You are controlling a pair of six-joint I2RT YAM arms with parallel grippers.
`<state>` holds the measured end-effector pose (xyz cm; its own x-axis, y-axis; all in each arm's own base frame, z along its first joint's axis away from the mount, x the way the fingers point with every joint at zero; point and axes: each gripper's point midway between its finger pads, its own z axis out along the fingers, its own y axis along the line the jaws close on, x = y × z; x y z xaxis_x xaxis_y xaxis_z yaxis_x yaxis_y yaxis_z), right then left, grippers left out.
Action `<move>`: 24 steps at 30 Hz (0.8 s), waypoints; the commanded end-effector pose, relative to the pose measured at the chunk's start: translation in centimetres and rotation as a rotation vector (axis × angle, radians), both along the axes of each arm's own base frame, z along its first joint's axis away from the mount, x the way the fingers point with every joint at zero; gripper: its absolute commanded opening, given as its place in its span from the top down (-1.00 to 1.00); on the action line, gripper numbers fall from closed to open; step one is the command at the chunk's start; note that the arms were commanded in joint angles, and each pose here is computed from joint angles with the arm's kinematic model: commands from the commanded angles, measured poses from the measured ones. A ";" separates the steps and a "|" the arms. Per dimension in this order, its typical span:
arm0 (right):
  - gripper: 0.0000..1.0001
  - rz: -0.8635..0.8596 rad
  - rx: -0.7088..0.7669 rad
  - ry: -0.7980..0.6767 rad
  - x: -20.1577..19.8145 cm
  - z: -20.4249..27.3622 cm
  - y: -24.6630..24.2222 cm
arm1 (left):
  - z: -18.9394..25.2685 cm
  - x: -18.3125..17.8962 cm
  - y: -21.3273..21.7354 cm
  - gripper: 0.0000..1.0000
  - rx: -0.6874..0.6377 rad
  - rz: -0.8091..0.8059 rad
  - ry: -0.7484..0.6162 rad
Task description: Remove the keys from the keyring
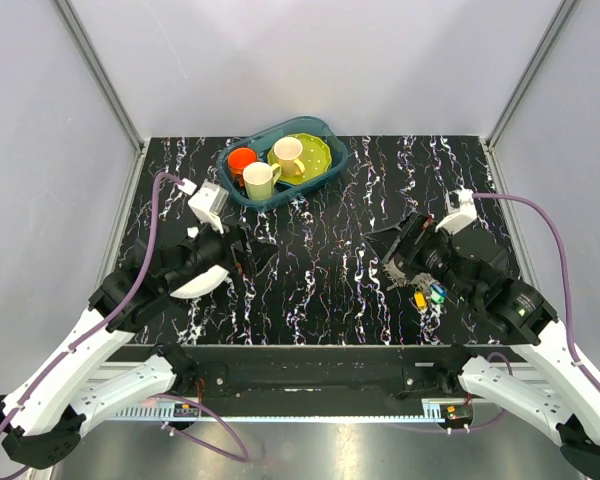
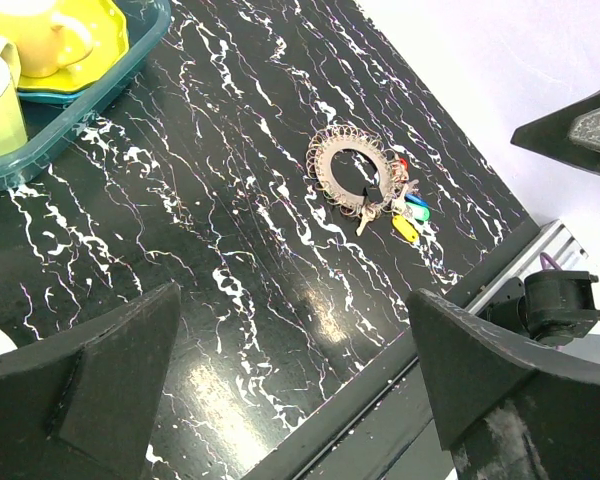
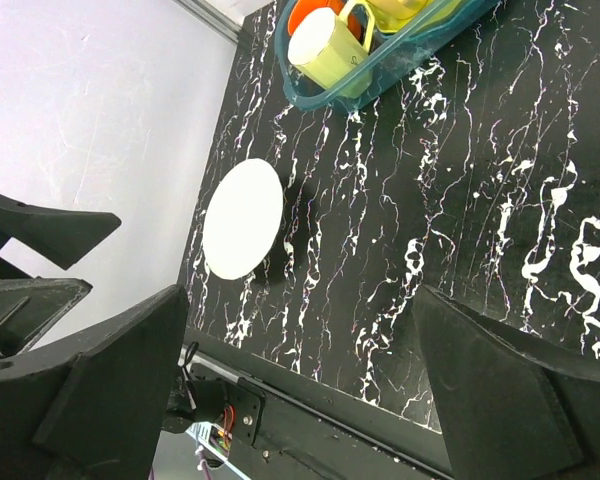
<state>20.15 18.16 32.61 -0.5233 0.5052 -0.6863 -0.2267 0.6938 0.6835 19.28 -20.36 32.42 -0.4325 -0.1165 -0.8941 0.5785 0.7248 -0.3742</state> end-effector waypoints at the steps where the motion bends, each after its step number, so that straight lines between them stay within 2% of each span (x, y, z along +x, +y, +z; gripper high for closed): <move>1: -0.99 -0.024 0.036 -0.025 0.0 0.7 -0.3 | 1.3 0.5 0.2 -0.98 -0.003 0.015 -0.048; 6: -0.99 -0.079 0.006 -0.021 0.6 0.0 -1.2 | 0.0 0.7 0.6 -0.98 0.039 0.027 -0.052; 8: -0.99 -0.108 -0.043 -0.031 1.3 -0.4 -1.7 | -0.8 1.4 1.4 -0.98 0.070 0.078 -0.058; 13: -0.89 -0.249 -0.301 0.041 4.2 -4.9 -3.6 | -3.9 1.6 2.6 -0.98 0.145 0.116 -0.040; 15: -0.86 -0.225 -0.449 0.081 5.4 -7.4 -3.2 | -4.8 1.7 3.2 -0.98 0.162 0.138 -0.045; 18: -0.61 -0.222 -0.593 0.164 6.7 -10.4 -3.0 | -6.6 1.7 3.8 -0.98 0.188 0.160 -0.035; 20: -0.49 -0.162 -0.641 0.204 7.1 -11.9 -2.7 | -7.7 1.6 4.1 -0.98 0.204 0.167 -0.028; 22: -0.43 -0.060 -0.626 0.283 7.3 -14.2 -1.6 | -7.9 1.5 4.1 -0.98 0.204 0.163 -0.024; 24: -0.32 -0.052 -0.591 0.325 9.1 -15.9 -2.6 | -7.7 1.2 3.8 -0.98 0.198 0.142 -0.025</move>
